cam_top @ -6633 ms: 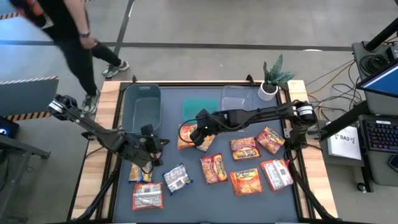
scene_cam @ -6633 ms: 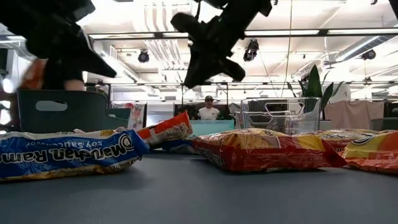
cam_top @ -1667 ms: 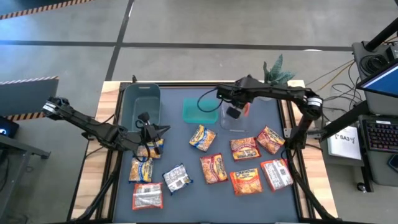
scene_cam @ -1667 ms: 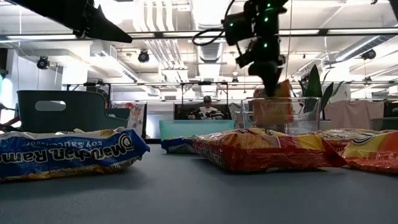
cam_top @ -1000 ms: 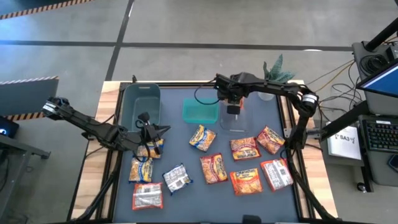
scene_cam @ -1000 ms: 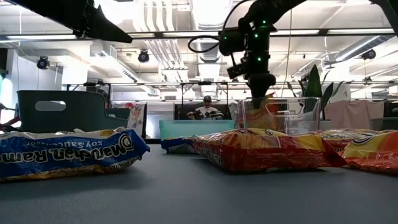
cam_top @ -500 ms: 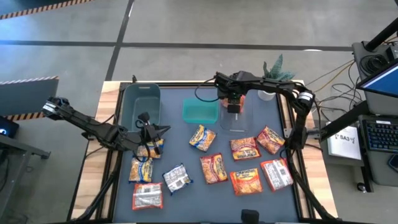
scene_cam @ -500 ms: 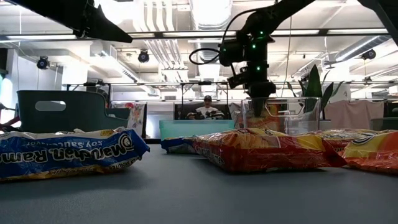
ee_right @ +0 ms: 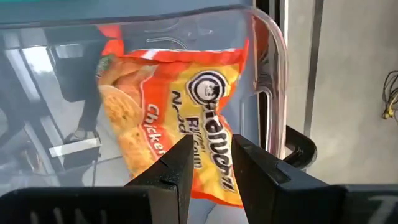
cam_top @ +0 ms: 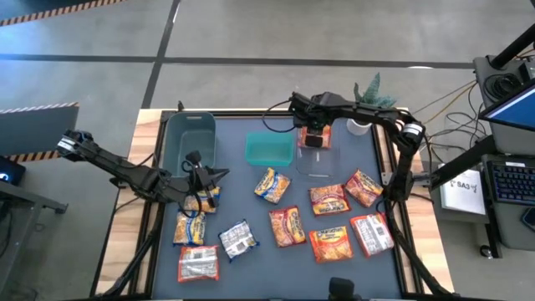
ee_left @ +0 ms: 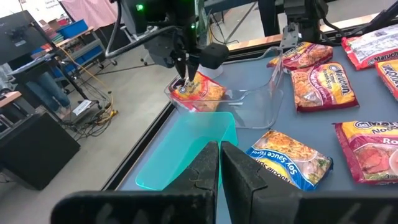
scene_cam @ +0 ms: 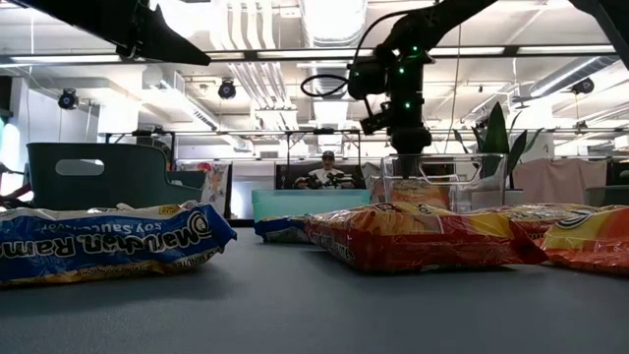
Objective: Sort Maruchan noodles
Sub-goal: Put the red noodle pack into the light blue bin
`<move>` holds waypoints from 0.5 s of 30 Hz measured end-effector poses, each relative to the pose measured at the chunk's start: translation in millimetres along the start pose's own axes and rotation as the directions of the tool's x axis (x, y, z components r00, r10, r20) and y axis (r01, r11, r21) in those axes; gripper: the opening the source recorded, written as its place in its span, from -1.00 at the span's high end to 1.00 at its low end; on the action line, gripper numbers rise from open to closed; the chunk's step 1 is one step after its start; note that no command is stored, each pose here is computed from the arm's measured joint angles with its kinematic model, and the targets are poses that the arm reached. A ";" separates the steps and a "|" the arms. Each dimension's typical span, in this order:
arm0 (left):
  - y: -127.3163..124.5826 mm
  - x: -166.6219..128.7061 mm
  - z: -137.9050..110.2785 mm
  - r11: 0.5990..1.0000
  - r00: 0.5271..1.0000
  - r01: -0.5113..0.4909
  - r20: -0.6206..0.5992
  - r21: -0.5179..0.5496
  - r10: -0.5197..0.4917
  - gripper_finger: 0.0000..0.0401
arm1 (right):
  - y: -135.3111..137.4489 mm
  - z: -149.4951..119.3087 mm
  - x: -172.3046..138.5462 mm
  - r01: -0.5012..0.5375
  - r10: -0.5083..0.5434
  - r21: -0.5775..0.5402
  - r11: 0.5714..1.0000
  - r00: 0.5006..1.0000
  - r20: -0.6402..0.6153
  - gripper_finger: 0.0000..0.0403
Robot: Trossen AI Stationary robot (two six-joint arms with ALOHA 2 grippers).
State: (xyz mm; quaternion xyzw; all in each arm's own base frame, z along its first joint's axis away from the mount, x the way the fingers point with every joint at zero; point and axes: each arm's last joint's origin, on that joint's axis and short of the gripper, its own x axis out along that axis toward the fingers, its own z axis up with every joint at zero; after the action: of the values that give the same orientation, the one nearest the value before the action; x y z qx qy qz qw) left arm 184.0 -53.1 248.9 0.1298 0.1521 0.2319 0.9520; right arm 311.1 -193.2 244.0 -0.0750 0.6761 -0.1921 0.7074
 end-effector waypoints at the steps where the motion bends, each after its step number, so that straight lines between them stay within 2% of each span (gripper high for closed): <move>1: 0.0 0.0 0.0 1.000 1.000 0.000 0.000 0.000 0.000 1.00 | -1.2 0.4 -1.9 0.010 -0.010 0.011 1.000 1.000 0.001 0.51; 6: 0.0 0.0 0.0 1.000 1.000 0.000 0.000 -0.001 0.000 1.00 | 1.7 2.9 -28.1 0.024 -0.028 0.088 0.996 0.999 0.046 0.51; 10: 0.0 0.0 0.0 1.000 1.000 0.000 0.000 -0.013 0.000 1.00 | 19.9 1.6 -61.5 0.003 -0.023 0.140 0.990 0.990 0.142 0.52; 15: -2.4 1.6 -1.4 0.999 1.000 0.004 -0.008 -0.047 -0.004 1.00 | 56.9 -2.0 -107.5 -0.169 0.110 0.168 0.971 0.943 0.313 0.58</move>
State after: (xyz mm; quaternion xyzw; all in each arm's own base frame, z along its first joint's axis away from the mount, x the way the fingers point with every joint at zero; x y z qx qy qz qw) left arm 185.9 -54.1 246.5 0.1061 0.1509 0.2339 0.9546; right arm 317.5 -100.7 322.8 0.0136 0.5423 -0.1921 0.8178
